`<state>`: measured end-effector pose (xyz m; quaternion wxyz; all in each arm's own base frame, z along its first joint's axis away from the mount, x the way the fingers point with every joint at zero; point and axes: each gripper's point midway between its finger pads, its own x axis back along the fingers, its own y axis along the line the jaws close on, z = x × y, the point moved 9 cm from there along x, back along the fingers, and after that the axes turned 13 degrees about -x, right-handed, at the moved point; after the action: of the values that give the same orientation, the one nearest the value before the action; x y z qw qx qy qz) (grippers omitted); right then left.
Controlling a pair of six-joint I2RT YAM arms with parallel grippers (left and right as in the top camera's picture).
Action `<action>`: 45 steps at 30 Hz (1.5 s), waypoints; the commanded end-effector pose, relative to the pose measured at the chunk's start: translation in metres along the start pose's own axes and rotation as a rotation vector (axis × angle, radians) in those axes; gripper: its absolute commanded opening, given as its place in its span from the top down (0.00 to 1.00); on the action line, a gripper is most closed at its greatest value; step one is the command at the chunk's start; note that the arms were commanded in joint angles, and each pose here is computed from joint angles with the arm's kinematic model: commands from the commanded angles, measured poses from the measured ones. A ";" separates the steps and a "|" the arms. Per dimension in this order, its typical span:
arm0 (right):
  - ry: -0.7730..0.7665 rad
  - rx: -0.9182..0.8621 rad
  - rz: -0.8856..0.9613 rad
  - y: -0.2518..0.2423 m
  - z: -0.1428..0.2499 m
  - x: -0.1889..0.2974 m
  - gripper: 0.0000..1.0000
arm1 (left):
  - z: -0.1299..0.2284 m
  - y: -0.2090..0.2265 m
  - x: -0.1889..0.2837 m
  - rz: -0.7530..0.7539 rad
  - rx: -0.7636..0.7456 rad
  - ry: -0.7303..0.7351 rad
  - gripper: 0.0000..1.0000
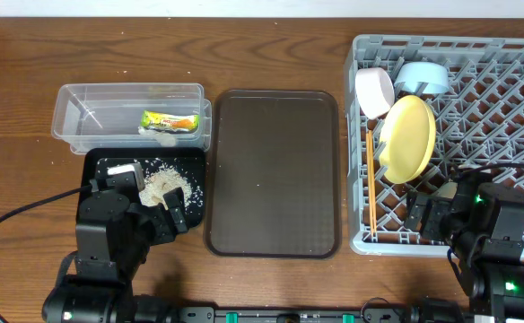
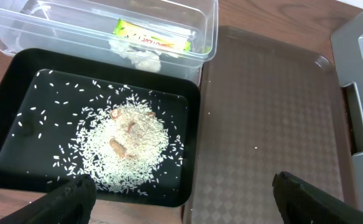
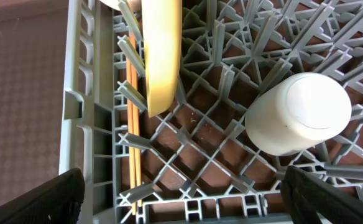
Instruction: Sort waste into correct bins and load items into the dishwasher rack
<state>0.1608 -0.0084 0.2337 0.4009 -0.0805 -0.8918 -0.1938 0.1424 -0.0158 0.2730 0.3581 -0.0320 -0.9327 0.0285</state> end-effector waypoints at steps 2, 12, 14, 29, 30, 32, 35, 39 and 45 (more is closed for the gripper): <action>0.007 0.002 0.006 0.001 0.003 -0.001 0.01 | 0.002 0.000 -0.002 0.002 0.011 0.006 0.06; -0.269 0.027 -0.109 0.013 -0.020 0.014 0.01 | 0.002 0.000 -0.002 0.002 0.011 0.006 0.06; -0.344 0.032 -0.140 0.013 -0.020 0.017 0.01 | 0.002 0.000 -0.002 0.002 0.011 0.006 0.06; -0.960 0.168 -0.364 0.005 0.017 0.000 0.01 | 0.002 0.000 -0.002 0.002 0.012 0.006 0.06; -0.993 0.162 -0.364 0.003 0.018 -0.002 0.01 | 0.002 0.000 -0.002 0.002 0.011 0.006 0.06; -1.042 0.149 -0.358 -0.001 0.021 -0.009 0.01 | 0.002 0.000 -0.002 0.002 0.012 0.006 0.06; -1.027 0.147 -0.335 -0.002 0.022 -0.011 0.01 | 0.002 0.000 -0.002 0.002 0.011 0.006 0.06; -0.992 0.190 -0.297 -0.004 0.025 -0.017 0.01 | 0.002 0.000 -0.002 0.002 0.012 0.006 0.06; -0.711 0.225 -0.276 -0.010 0.052 -0.050 0.01 | 0.002 0.000 -0.002 0.002 0.011 0.006 0.06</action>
<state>0.1571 -0.0008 0.1701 0.0167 -0.0021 -0.9931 -0.1163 0.1424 -0.0158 0.2721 0.3595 -0.0317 -0.9322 0.0283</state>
